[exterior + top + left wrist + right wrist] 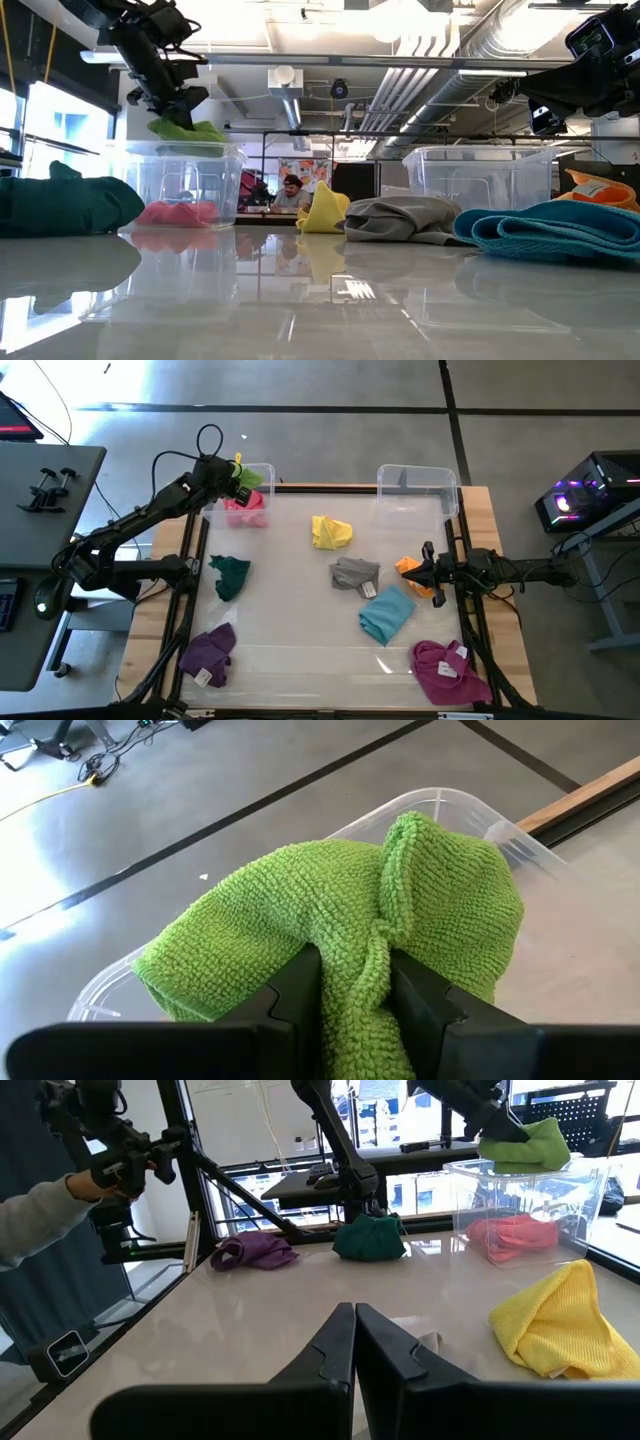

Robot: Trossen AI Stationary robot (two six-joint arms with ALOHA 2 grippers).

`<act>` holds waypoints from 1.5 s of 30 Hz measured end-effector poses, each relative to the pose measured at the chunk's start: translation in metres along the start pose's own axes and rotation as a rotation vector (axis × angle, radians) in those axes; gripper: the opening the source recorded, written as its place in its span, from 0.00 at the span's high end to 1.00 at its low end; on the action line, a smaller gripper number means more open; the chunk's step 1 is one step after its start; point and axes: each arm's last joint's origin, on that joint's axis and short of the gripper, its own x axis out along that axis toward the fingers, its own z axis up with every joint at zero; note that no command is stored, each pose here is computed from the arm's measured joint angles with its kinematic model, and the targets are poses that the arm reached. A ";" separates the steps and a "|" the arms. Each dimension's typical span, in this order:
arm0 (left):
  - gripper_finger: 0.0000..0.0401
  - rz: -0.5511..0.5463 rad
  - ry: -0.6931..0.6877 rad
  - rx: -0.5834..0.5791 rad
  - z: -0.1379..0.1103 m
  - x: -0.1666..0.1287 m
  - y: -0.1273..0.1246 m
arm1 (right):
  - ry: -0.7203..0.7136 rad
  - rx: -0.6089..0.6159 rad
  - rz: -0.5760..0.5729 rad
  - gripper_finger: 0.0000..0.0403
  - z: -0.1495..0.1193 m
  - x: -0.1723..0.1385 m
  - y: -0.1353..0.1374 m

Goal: Sort towels by color in basket
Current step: Put the light green microfiber cloth into the left transparent bin

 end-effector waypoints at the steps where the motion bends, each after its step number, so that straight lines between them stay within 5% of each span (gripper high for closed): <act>1: 0.79 0.000 0.000 0.000 0.000 0.000 0.000 | 0.000 0.000 0.000 1.00 0.000 0.000 0.000; 45: 0.79 0.015 0.000 0.000 0.000 0.000 0.000 | 0.000 0.000 0.000 1.00 0.000 0.000 0.000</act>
